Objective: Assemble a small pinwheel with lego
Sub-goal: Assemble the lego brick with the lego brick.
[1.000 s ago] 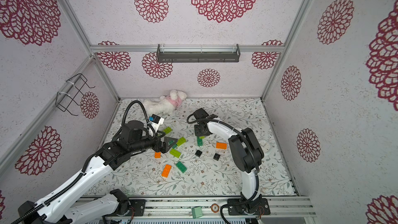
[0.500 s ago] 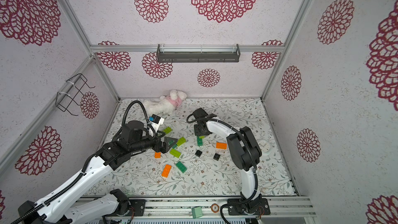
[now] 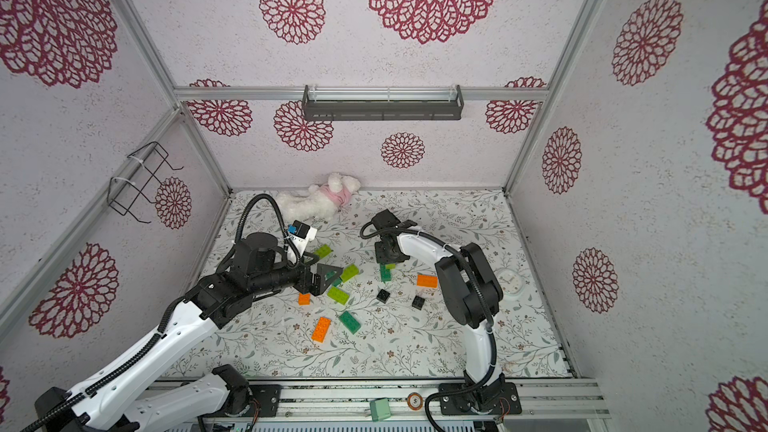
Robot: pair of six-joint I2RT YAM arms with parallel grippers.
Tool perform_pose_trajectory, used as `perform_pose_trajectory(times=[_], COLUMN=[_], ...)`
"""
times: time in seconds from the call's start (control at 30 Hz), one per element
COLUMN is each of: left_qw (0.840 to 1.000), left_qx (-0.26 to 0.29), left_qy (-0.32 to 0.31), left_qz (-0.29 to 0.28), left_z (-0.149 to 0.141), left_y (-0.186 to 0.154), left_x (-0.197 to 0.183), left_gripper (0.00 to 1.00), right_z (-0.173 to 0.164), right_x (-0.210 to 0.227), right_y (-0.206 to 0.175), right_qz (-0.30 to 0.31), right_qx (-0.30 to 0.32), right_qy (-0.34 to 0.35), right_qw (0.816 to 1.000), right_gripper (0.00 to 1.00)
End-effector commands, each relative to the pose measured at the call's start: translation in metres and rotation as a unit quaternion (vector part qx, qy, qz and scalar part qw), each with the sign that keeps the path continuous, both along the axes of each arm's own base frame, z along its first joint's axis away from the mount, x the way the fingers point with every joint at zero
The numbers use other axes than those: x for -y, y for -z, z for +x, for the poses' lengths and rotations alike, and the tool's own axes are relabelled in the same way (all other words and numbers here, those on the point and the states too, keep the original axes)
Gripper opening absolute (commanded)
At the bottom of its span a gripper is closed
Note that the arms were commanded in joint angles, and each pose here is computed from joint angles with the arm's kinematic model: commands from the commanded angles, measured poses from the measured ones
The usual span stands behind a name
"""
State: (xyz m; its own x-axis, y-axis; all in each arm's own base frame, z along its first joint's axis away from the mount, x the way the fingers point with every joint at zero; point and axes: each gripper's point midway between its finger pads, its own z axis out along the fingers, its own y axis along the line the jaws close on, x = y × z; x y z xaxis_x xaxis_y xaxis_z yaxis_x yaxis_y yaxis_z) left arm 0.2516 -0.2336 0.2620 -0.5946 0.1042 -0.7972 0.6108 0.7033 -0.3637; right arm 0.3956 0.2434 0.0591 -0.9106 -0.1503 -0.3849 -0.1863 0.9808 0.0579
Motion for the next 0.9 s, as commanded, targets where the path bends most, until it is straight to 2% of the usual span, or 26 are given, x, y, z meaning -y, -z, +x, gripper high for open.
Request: perform_pose_trajectory(times=[0.0, 0.87], left_qw=[1.0, 1.0], left_qx=[0.013, 0.013], left_qy=[0.008, 0.009], left_qz=[0.001, 0.003], left_z=[-0.002, -0.002], left_y=[-0.007, -0.005], left_x=[0.002, 0.002], left_gripper=[0.97, 0.97], right_z=[0.002, -0.016], right_x=[0.003, 0.0], right_y=[-0.005, 0.015], right_qz=[-0.012, -0.014], right_qx=[0.003, -0.021], right_qy=[0.004, 0.008], right_qw=[1.0, 1.0], right_gripper=[0.23, 0.19])
